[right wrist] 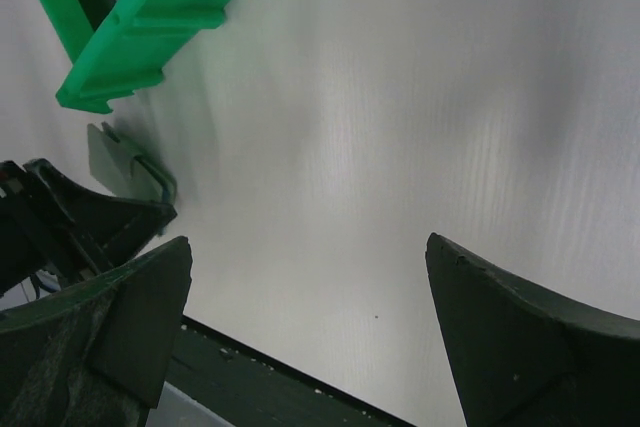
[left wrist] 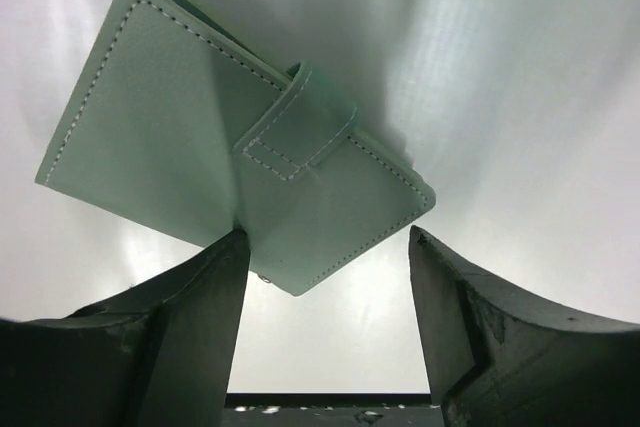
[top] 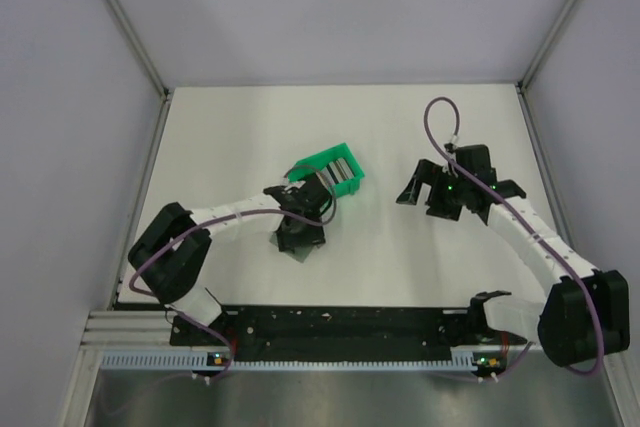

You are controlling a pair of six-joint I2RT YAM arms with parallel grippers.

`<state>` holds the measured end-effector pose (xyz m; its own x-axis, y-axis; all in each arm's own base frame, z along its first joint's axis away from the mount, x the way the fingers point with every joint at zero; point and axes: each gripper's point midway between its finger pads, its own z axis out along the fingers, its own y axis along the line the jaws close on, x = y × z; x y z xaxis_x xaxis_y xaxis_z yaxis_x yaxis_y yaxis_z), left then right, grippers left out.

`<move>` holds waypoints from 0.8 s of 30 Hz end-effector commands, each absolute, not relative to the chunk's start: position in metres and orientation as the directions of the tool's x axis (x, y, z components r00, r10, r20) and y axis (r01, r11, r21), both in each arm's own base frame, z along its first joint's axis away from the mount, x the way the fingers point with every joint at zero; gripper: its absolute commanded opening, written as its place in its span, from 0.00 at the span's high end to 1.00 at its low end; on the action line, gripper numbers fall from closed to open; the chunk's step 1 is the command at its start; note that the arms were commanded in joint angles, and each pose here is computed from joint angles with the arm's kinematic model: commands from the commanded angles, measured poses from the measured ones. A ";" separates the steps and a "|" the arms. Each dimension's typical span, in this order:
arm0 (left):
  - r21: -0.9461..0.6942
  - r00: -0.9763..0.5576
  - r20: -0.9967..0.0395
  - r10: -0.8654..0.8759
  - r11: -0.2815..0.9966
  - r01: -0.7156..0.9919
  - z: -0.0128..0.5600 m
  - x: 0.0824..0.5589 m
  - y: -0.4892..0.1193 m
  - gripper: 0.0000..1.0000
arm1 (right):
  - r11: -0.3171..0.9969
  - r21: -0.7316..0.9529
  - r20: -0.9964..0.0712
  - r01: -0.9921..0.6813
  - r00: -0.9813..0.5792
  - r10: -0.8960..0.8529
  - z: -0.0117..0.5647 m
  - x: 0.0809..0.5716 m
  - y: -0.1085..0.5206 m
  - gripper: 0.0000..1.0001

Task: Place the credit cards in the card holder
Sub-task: Move the card holder to the center of the board.

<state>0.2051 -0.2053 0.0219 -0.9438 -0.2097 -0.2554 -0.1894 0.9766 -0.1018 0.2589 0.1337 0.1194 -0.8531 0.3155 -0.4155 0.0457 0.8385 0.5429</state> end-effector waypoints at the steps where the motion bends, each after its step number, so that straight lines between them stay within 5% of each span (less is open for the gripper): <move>1: -0.272 -0.954 -0.251 -0.165 0.958 -0.094 0.036 0.202 -0.263 0.28 | 0.822 0.568 -0.457 0.042 -0.814 0.358 0.147 0.292 0.160 0.01; 11: -0.262 -0.810 -0.515 -0.279 0.952 -0.161 0.099 0.220 -0.194 0.09 | 0.822 0.567 -0.497 0.041 -0.779 0.382 0.158 0.314 0.245 0.03; 20: -0.352 -0.817 -0.357 -0.453 0.875 -0.332 0.048 0.204 -0.148 0.13 | 0.674 0.705 -0.414 -0.219 -0.899 0.141 0.119 0.243 0.318 0.32; 24: -0.390 -0.830 -0.335 -0.447 0.867 -0.310 0.043 0.206 -0.155 0.26 | 0.676 0.693 -0.393 -0.251 -0.918 0.062 0.101 0.234 0.334 0.39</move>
<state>0.1917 -0.1299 0.0305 -0.8305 -0.4410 -0.3404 -0.3685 0.8931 -0.2579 0.2357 0.3003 0.0894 -0.9252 0.1298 -0.3566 -0.1374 0.7613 0.6337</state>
